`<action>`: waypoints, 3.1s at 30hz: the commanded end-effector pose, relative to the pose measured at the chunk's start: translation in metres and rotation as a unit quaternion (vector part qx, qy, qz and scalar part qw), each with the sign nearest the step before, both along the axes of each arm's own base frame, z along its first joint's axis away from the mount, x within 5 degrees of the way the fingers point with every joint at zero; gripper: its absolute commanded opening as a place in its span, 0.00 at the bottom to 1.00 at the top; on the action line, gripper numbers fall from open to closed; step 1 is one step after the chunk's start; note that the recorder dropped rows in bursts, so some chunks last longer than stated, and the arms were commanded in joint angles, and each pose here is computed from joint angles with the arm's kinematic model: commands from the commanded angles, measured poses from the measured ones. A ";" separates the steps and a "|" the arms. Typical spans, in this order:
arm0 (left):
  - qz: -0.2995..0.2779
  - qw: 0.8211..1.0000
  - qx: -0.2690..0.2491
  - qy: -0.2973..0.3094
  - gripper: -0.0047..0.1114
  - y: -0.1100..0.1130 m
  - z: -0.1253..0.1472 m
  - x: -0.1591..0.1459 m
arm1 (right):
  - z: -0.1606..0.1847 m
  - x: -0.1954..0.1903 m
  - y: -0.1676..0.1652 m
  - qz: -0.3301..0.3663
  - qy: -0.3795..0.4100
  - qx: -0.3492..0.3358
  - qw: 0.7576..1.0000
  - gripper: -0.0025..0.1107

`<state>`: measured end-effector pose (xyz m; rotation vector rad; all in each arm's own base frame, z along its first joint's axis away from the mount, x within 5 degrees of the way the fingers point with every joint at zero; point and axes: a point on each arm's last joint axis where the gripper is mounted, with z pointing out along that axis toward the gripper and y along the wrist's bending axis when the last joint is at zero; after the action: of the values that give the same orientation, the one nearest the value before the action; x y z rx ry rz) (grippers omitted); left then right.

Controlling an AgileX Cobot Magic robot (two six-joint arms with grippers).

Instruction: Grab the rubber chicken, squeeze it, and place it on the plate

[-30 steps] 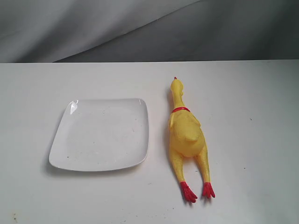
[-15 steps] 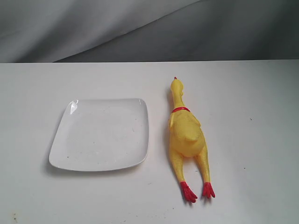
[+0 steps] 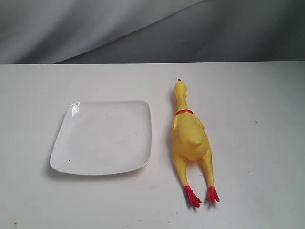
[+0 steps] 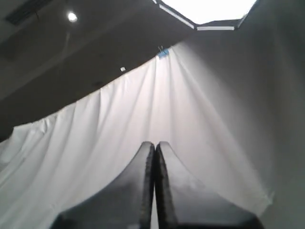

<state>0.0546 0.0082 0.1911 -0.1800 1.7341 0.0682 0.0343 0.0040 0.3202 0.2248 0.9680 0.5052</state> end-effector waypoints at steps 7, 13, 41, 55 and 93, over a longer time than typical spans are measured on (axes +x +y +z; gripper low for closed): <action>0.000 1.000 -0.004 -0.001 0.05 0.000 -0.001 0.000 | 0.076 0.079 -0.012 -0.106 0.276 -0.129 0.947 0.02; 0.000 1.000 -0.004 -0.001 0.05 0.000 -0.001 0.000 | 0.074 0.135 -0.001 -0.025 0.441 -0.245 0.863 0.02; 0.000 1.000 -0.004 -0.001 0.05 0.000 -0.001 0.000 | -0.157 0.248 0.154 0.252 0.648 -0.539 0.476 0.51; 0.000 1.000 -0.004 -0.001 0.05 0.000 -0.001 0.000 | -0.193 0.256 0.159 0.248 0.670 -0.519 0.470 0.47; 0.000 1.000 -0.004 -0.001 0.05 0.000 -0.001 0.000 | 0.032 0.132 0.104 0.285 0.362 -0.666 0.587 0.02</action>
<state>0.0546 0.0082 0.1911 -0.1800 1.7341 0.0682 0.1704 0.1042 0.3469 -1.4243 2.0487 0.0414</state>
